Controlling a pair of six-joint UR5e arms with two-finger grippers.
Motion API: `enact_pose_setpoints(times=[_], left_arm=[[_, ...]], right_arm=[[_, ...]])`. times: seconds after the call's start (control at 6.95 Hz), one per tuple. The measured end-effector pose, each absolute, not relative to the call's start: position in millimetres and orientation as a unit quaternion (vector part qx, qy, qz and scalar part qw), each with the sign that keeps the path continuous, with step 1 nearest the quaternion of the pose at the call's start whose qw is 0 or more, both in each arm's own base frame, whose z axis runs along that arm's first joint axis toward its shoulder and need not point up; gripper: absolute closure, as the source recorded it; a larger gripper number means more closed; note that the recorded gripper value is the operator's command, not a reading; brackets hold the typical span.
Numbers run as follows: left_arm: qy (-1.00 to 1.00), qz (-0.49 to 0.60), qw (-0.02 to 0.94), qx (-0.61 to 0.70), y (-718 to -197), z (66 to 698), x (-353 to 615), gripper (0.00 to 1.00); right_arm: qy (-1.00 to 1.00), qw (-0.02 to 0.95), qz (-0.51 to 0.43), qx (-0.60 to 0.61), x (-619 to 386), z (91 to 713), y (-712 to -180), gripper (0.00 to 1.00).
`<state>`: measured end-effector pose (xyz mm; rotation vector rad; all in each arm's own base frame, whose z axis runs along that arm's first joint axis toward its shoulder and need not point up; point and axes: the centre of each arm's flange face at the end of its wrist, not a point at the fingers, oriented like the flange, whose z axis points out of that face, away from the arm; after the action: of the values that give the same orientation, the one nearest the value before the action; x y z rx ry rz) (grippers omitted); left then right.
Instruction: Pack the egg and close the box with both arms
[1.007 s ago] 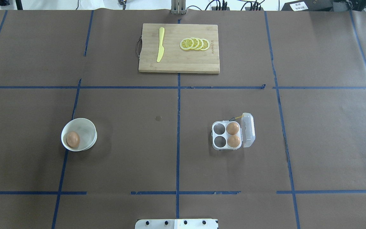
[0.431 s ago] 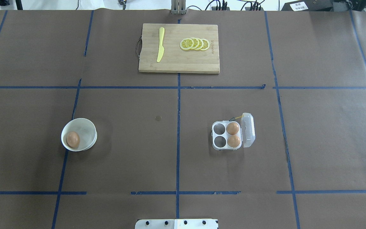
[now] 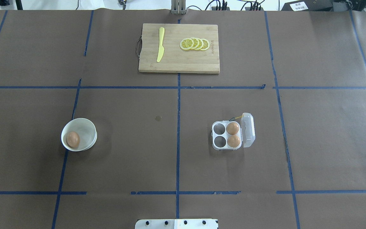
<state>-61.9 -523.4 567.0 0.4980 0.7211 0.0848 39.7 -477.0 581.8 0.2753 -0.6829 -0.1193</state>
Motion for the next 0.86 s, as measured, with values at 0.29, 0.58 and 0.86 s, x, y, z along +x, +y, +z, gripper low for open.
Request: enact_pose_setpoints(times=[0.29,0.58,0.86], left_arm=[[0.371,0.086,0.862,0.335,-531,545,-46,0.0],[0.411,0.142,0.822,0.368,-526,523,9,0.0],[0.477,0.097,0.813,0.32,-511,486,118,0.0]], right_arm=[[-0.343,0.927,-0.062,0.138,38,578,-478,0.0],[-0.368,0.917,-0.066,0.136,34,574,-477,0.0],[-0.39,0.909,-0.069,0.13,31,574,-475,0.0]])
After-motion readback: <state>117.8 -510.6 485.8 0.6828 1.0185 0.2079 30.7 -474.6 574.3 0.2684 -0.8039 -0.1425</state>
